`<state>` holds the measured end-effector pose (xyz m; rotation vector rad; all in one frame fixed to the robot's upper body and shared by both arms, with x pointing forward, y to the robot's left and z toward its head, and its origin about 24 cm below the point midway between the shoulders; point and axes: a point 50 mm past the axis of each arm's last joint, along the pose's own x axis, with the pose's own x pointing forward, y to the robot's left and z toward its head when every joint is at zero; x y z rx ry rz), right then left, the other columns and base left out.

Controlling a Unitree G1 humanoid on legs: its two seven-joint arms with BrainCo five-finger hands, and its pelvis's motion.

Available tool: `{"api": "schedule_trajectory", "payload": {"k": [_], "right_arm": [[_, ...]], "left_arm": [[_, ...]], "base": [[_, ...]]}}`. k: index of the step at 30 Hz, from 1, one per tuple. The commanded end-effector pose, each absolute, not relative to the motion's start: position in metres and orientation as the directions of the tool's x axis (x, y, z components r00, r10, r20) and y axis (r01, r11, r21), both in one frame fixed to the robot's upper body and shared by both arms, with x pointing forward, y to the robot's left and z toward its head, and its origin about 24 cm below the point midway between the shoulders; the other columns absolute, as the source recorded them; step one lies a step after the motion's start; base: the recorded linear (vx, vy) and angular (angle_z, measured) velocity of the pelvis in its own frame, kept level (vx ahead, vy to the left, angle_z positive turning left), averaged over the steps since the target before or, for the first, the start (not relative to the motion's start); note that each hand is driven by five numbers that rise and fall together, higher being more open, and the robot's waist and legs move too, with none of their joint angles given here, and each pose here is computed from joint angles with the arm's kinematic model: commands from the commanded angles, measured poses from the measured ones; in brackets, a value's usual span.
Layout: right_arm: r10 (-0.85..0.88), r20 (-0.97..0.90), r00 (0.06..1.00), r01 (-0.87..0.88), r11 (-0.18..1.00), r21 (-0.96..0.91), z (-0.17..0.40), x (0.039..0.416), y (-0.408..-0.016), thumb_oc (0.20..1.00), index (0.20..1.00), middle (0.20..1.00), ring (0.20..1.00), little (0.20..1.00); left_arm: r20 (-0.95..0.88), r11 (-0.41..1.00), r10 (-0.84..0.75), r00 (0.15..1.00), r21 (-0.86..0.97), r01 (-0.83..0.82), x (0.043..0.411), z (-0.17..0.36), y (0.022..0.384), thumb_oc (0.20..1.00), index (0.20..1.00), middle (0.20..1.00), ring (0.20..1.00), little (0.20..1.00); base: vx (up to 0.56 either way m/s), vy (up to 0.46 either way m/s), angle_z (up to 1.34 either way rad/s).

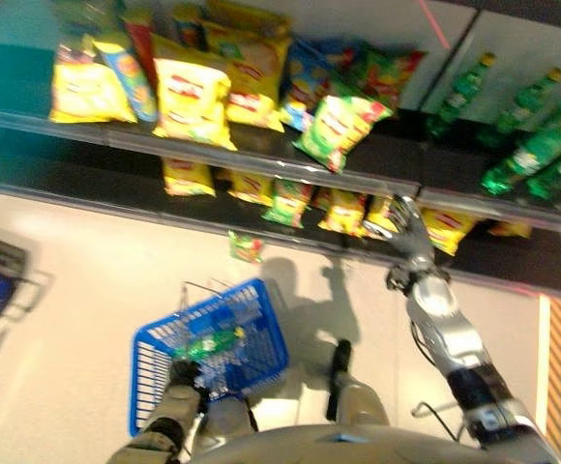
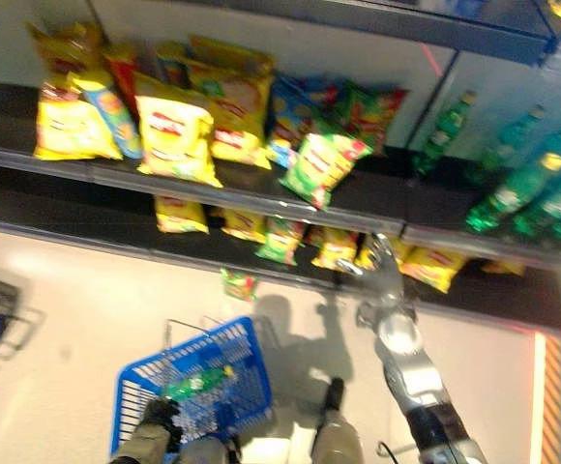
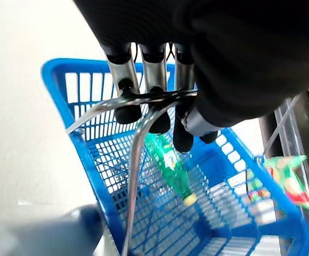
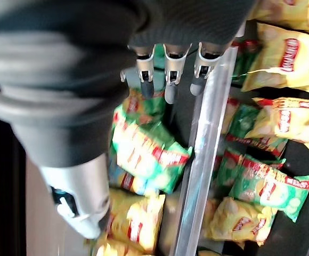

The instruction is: Pick up the snacks into the basket

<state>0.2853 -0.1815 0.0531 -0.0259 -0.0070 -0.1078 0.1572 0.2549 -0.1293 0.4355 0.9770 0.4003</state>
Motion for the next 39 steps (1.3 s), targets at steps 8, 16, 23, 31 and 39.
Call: {"api": "schedule_trajectory", "payload": {"k": [8,16,23,31,39], "right_arm": [[-0.321,0.219,0.921,0.308,0.947,0.092,0.115,0.307,-0.235,1.0,1.0,1.0,1.0,1.0],[-0.308,0.355,0.883,0.321,0.947,0.025,0.171,0.334,-0.245,1.0,1.0,1.0,1.0,1.0],[-0.271,0.402,0.875,0.291,0.957,0.01,0.221,0.367,-0.24,1.0,1.0,1.0,1.0,1.0],[-0.286,0.472,0.834,0.307,0.951,0.034,0.266,0.375,-0.247,1.0,1.0,1.0,1.0,1.0],[-0.298,0.472,0.83,0.317,0.948,0.043,0.29,0.384,-0.252,1.0,1.0,1.0,1.0,1.0]], "left_arm": [[-0.641,0.859,0.494,0.588,0.462,-0.219,0.172,-0.12,0.241,0.2,0.2,0.2,0.2,0.2],[-0.586,0.906,0.398,0.705,0.37,-0.204,0.199,-0.106,0.214,0.2,0.2,0.2,0.2,0.2],[-0.563,0.928,0.329,0.758,0.339,-0.151,0.21,-0.1,0.2,0.2,0.2,0.2,0.2,0.2],[-0.554,0.929,0.319,0.769,0.342,-0.139,0.214,-0.098,0.201,0.2,0.2,0.2,0.2,0.2],[-0.543,0.931,0.31,0.78,0.338,-0.135,0.216,-0.096,0.202,0.2,0.2,0.2,0.2,0.2]], "base": [[0.0,-0.062,-0.06],[-0.03,-0.069,0.05],[-0.01,-0.026,0.06],[0.01,0.006,0.03],[0.0,0.005,0.04]]}}
